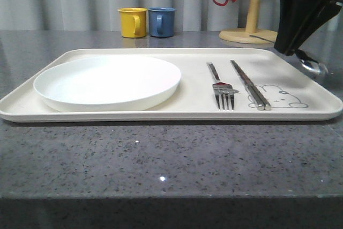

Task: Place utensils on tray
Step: 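Grasp the spoon with the right gripper and lay it beside the chopsticks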

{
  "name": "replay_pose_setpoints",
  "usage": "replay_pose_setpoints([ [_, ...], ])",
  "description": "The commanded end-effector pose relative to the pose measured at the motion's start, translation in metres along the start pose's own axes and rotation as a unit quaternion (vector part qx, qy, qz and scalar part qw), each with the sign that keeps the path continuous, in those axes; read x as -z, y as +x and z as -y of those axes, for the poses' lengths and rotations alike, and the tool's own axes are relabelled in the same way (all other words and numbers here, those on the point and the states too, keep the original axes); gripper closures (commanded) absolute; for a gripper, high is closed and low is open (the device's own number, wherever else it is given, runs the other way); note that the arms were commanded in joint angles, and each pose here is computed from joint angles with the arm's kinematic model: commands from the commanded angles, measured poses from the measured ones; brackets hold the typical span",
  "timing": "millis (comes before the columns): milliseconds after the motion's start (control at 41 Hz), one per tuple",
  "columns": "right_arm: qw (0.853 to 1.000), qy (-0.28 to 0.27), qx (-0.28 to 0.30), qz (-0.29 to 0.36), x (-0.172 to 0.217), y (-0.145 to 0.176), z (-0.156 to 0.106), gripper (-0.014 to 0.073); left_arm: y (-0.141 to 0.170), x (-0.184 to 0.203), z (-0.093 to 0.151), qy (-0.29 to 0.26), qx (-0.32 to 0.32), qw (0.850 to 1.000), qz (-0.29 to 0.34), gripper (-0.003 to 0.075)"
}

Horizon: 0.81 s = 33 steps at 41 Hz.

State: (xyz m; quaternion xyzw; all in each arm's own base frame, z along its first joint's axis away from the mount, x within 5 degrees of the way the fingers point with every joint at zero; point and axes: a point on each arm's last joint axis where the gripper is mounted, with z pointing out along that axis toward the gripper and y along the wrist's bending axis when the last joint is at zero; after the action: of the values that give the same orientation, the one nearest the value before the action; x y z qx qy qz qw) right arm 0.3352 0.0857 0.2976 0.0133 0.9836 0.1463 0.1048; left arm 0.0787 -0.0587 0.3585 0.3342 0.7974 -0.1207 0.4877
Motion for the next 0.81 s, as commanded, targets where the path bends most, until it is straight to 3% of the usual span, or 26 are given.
replay_pose_setpoints([
  [0,0.998,-0.018,-0.011,0.053,0.015,0.000,-0.004,0.0608,-0.013,0.005,-0.001,-0.003,0.005,0.999,0.049,0.0363],
  [195,0.997,-0.015,-0.016,0.075,0.004,-0.005,-0.001,0.0608,-0.013,0.005,-0.001,-0.003,0.005,0.999,0.049,0.0363],
  [488,0.999,0.009,-0.014,0.049,-0.019,-0.011,0.006,0.0593,-0.013,0.005,-0.001,-0.003,0.005,0.999,0.049,0.0363],
  [561,0.999,0.009,-0.015,0.047,-0.021,-0.012,0.007,0.0527,-0.013,0.005,-0.001,-0.003,0.005,0.999,0.049,0.0363],
  [708,0.998,0.007,-0.015,0.056,-0.019,-0.012,0.006,0.0312,-0.013,0.005,-0.001,-0.003,0.005,0.999,0.049,0.0363],
  [781,0.998,0.005,-0.012,0.065,-0.013,-0.012,0.005,0.0282,-0.013,0.005,-0.001,-0.003,0.005,0.999,0.049,0.0363],
])
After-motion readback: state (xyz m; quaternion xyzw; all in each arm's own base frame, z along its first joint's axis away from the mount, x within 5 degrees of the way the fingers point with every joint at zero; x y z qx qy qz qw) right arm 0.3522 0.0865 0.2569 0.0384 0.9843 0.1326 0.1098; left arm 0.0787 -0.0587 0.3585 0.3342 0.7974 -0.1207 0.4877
